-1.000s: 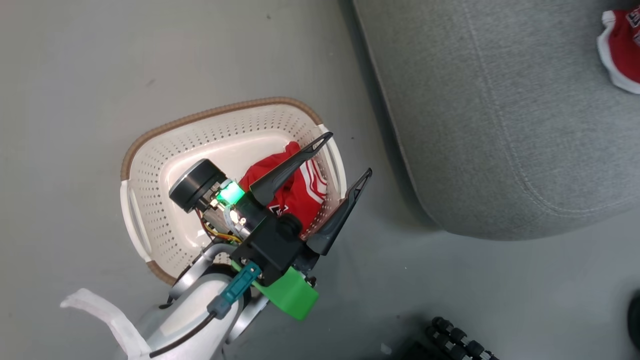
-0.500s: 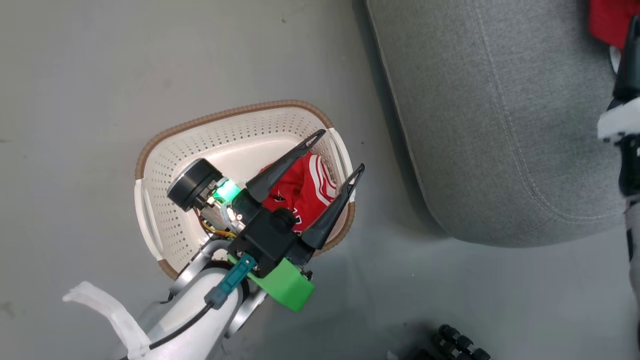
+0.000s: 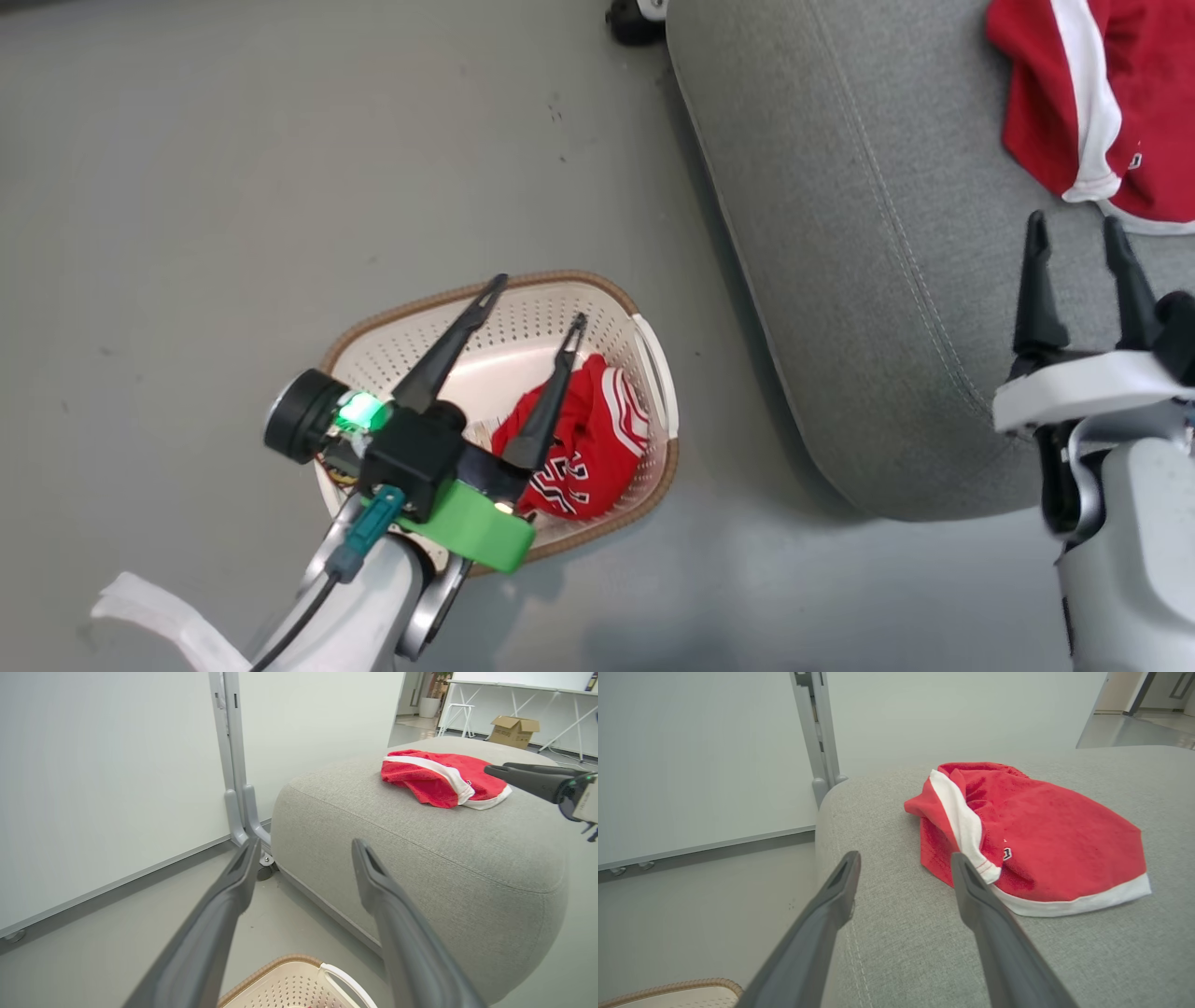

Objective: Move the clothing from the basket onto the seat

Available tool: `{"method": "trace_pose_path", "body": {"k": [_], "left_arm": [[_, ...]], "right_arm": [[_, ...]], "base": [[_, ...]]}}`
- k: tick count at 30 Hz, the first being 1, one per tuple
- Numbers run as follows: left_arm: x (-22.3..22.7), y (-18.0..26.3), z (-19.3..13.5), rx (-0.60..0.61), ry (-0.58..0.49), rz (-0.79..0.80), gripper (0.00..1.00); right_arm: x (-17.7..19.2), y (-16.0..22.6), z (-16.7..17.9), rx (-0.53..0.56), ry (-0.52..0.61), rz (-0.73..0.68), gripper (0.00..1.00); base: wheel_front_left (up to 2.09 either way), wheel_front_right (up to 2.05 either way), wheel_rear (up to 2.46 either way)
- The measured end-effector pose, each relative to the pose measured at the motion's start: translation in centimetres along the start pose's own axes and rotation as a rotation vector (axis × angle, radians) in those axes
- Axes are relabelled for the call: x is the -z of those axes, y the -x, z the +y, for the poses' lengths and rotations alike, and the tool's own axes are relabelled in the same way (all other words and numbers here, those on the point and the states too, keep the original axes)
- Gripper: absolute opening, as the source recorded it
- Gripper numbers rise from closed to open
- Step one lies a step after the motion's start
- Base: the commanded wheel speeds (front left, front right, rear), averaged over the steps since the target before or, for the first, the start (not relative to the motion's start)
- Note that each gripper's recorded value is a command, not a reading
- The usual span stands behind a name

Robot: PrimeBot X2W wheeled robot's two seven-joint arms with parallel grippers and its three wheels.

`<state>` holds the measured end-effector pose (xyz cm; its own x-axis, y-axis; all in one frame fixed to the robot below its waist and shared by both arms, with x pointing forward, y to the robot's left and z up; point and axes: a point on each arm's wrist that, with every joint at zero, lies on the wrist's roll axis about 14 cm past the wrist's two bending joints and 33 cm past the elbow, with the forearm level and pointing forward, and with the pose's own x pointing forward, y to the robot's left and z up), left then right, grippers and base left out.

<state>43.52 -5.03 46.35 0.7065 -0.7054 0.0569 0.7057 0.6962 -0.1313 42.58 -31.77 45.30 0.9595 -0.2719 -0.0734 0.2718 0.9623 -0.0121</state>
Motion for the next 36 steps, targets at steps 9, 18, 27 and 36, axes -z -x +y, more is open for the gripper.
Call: {"method": "trace_pose_path", "body": {"k": [9, 18, 27, 36], "left_arm": [[-2.9, 3.3, 4.6, -0.228, -0.029, -0.040, 1.00], [-5.9, 9.7, 10.0, -0.524, -0.052, -0.098, 1.00], [-6.3, 16.1, 11.0, -0.672, -0.070, -0.091, 1.00], [-6.0, 18.6, 9.3, -0.689, -0.073, -0.082, 1.00]], "right_arm": [[-2.3, 3.0, 5.8, -0.151, -0.026, -0.077, 1.00], [-3.7, 5.7, 12.1, -0.331, -0.044, -0.107, 1.00], [-5.3, 8.0, 14.5, -0.415, -0.050, -0.123, 1.00], [-5.5, 10.4, 14.5, -0.433, -0.065, -0.105, 1.00]], "base": [[0.00, 0.00, 0.00], [0.00, 0.00, 0.00], [0.00, 0.00, 0.00], [0.00, 0.00, 0.00]]}}
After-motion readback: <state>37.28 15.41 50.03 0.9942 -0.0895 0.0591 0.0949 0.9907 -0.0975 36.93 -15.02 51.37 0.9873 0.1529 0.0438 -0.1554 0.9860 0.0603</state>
